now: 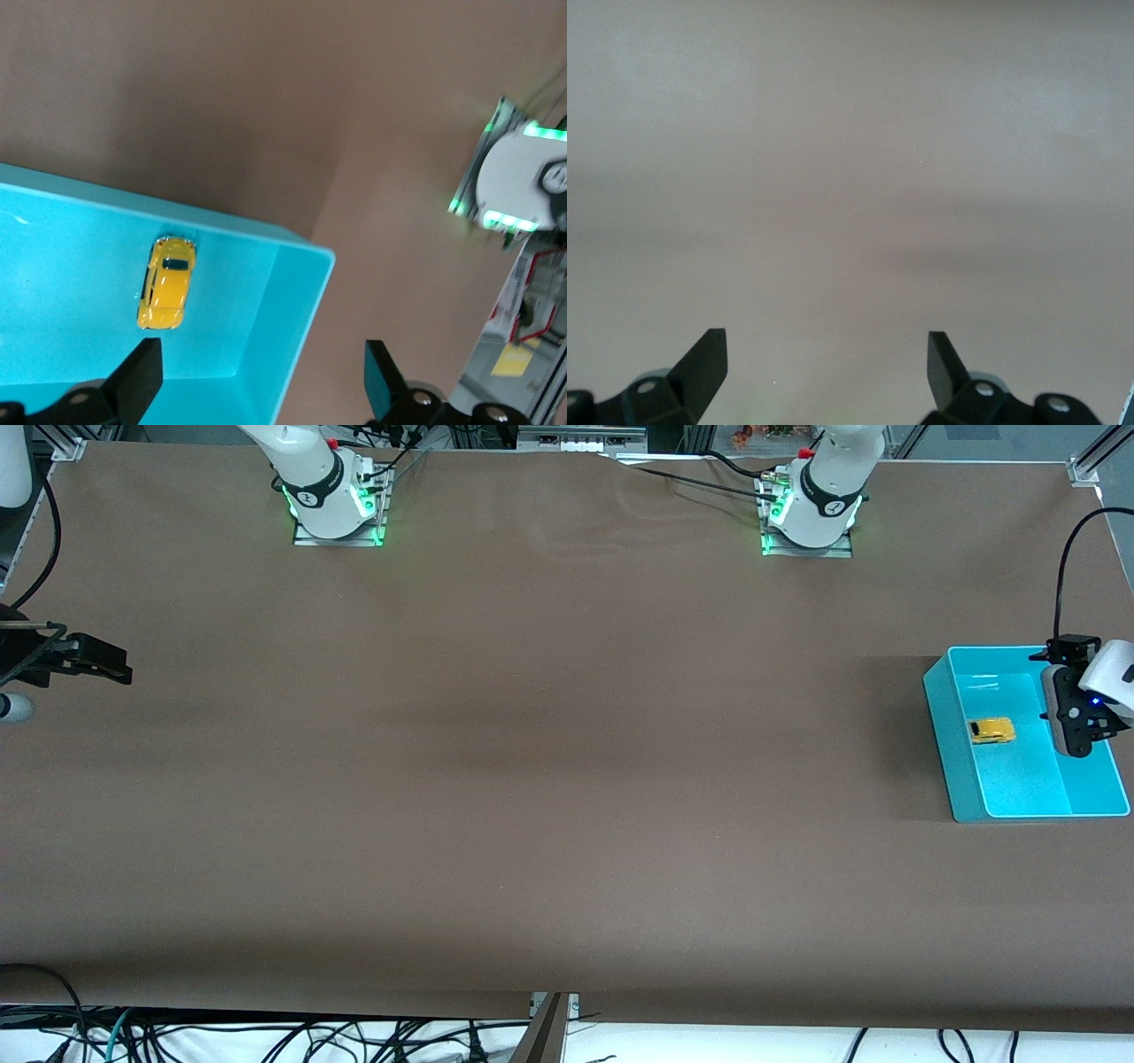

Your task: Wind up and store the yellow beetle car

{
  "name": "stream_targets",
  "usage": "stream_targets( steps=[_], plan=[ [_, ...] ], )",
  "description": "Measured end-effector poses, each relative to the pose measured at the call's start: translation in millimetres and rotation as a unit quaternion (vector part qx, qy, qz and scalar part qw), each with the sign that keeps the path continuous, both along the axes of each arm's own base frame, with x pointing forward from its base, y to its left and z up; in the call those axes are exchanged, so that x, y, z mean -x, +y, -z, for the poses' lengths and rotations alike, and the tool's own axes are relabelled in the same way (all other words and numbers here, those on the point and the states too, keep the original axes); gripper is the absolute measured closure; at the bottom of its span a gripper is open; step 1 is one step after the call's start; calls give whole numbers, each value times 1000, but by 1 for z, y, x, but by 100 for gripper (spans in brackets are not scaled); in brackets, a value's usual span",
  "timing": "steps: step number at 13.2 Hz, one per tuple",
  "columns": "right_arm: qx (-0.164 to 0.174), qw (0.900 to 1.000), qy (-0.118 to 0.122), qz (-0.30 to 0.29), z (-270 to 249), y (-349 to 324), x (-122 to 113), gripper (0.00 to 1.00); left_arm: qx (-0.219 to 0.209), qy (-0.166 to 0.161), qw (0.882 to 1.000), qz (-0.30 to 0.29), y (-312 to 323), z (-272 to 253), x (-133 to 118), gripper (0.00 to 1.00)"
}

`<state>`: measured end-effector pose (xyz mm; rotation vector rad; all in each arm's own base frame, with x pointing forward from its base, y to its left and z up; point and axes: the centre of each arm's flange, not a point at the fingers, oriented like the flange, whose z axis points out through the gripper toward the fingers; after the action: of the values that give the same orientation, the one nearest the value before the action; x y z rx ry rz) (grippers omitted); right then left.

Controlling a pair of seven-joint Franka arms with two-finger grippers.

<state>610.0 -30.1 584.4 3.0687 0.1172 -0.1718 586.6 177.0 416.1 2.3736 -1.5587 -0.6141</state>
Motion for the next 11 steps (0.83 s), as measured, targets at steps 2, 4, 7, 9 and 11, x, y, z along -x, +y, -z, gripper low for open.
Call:
stream_targets(
  steps=[2, 4, 7, 9, 11],
  plan=[
    [0, 1000, 0, 0, 0, 0, 0, 0, -9, -6, 997, -79, -18, -29, -5, 0],
    [0, 1000, 0, 0, 0, 0, 0, 0, -16, -5, 987, -159, -36, -43, -8, 0],
    [0, 1000, 0, 0, 0, 0, 0, 0, -41, -17, 958, -283, -76, -67, -15, 0],
    [0, 1000, 0, 0, 0, 0, 0, 0, -72, -63, 930, -355, -107, -98, -17, 0],
    [0, 1000, -1, 0, 0, 0, 0, 0, -97, -110, 904, -402, -138, -115, -8, 0]
  ],
)
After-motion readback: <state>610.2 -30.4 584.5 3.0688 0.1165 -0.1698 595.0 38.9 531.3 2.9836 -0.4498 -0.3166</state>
